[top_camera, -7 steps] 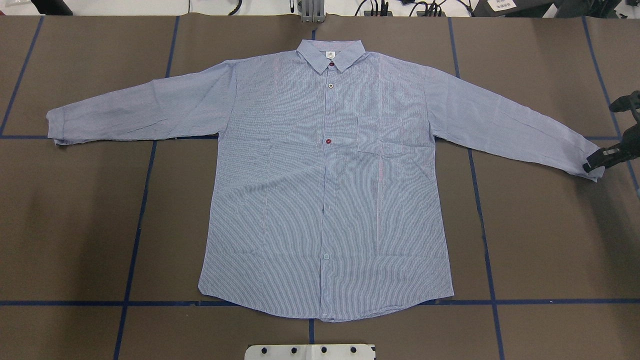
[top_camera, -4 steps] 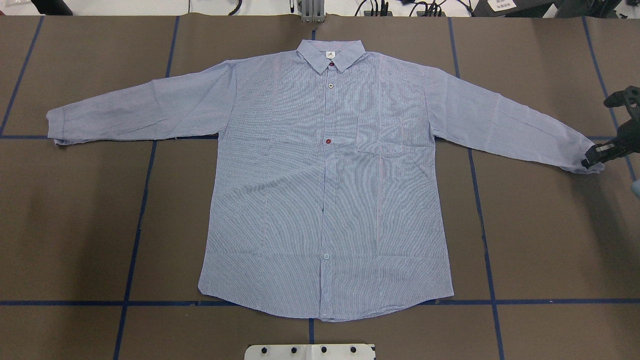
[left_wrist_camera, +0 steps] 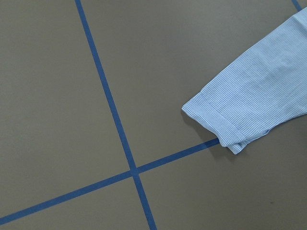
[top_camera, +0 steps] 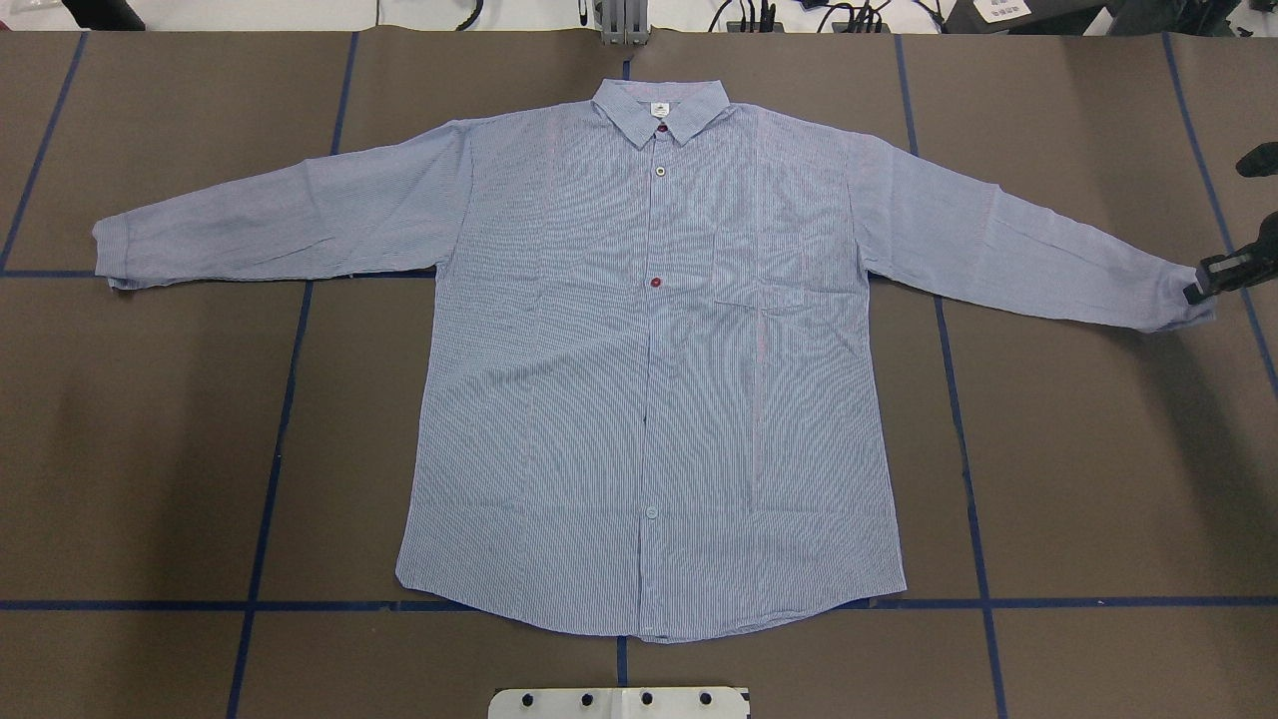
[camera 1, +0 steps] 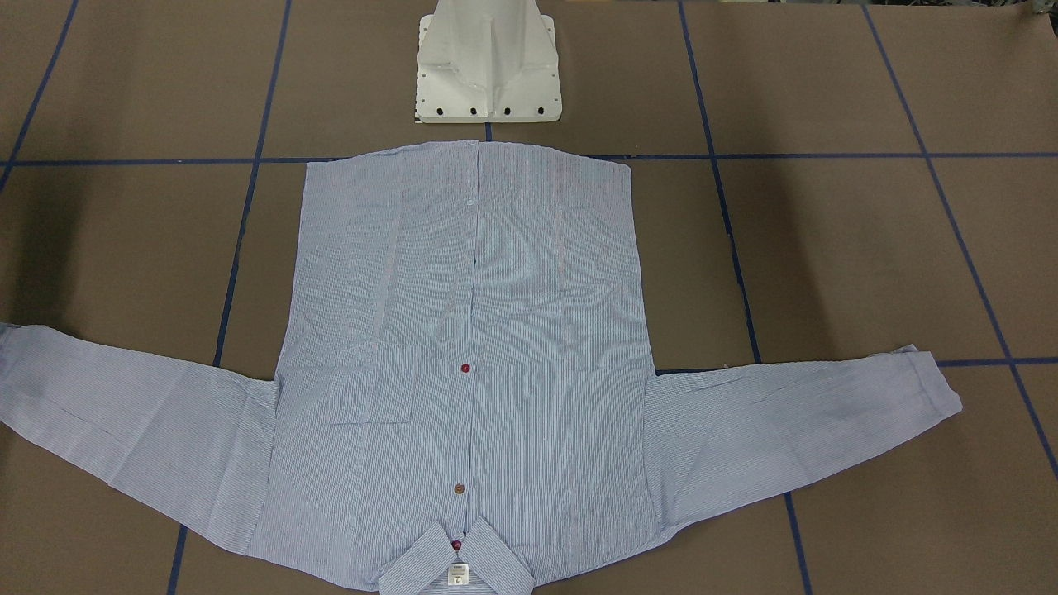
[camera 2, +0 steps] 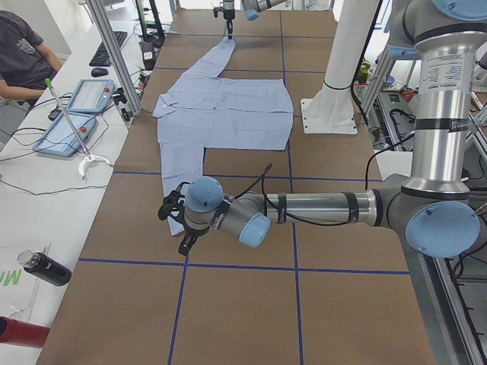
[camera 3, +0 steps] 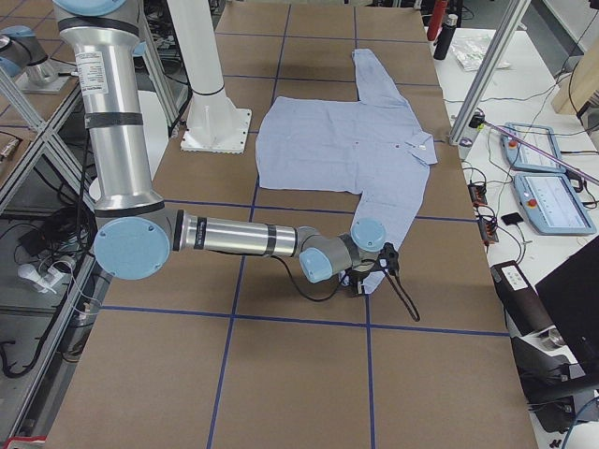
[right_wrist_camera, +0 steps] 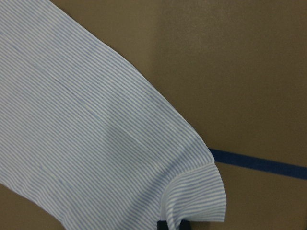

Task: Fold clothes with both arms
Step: 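Lift the cuff with the right gripper and carry it across the shirt body, then lay the sleeve flat across the chest and release with the right gripper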

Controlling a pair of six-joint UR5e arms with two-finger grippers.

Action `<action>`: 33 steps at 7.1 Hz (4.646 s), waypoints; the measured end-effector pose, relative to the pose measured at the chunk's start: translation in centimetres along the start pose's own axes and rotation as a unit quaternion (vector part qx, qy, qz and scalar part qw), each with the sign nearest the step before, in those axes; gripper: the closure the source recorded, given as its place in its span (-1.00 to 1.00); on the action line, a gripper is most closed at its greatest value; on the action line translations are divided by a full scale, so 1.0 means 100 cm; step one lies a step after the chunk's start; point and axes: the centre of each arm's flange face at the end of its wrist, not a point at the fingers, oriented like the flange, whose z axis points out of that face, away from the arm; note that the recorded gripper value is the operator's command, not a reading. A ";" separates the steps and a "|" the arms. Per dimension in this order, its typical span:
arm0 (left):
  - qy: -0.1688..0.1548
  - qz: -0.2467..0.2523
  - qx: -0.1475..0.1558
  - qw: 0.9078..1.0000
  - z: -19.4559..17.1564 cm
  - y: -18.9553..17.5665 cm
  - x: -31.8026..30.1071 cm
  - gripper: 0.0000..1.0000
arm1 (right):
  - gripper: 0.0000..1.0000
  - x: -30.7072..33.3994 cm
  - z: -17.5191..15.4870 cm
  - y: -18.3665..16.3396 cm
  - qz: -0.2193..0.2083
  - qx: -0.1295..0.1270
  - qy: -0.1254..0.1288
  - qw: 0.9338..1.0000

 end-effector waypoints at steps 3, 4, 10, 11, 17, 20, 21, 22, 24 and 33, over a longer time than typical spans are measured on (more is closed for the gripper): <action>0.004 -0.001 -0.001 1.000 0.000 0.000 0.001 -1.00 | 1.00 -0.039 -0.045 -0.015 -0.036 0.043 -0.017 0.998; 0.006 -0.001 -0.001 1.000 0.000 0.000 0.001 -1.00 | 1.00 -0.065 -0.068 -0.022 -0.058 0.064 -0.029 0.996; 0.007 0.000 0.000 1.000 -0.001 0.001 0.002 -1.00 | 1.00 -0.294 -0.238 -0.145 -0.177 0.140 -0.125 0.966; 0.007 -0.001 0.000 1.000 -0.001 0.002 0.001 -1.00 | 1.00 -0.331 -0.253 -0.163 -0.180 0.139 -0.139 0.964; 0.015 -0.005 -0.002 1.000 -0.001 0.005 0.001 -1.00 | 1.00 -0.493 -0.186 -0.248 -0.197 0.095 -0.126 0.968; 0.016 -0.008 -0.005 1.000 0.000 0.009 -0.001 -1.00 | 1.00 -0.525 -0.182 -0.262 -0.202 0.094 -0.119 0.968; 0.017 -0.008 -0.005 1.000 0.000 0.009 -0.001 -1.00 | 1.00 -0.534 -0.179 -0.262 -0.205 0.094 -0.118 0.967; 0.017 -0.009 -0.005 1.000 0.001 0.010 -0.001 -1.00 | 1.00 -0.543 -0.172 -0.260 -0.208 0.090 -0.118 0.967; 0.017 -0.010 -0.007 1.000 0.002 0.011 -0.002 -1.00 | 1.00 -0.578 -0.137 -0.258 -0.219 0.084 -0.102 0.967; 0.017 -0.013 -0.009 1.000 0.004 0.014 -0.004 -1.00 | -0.98 -0.730 0.043 -0.232 -0.216 0.171 0.032 0.961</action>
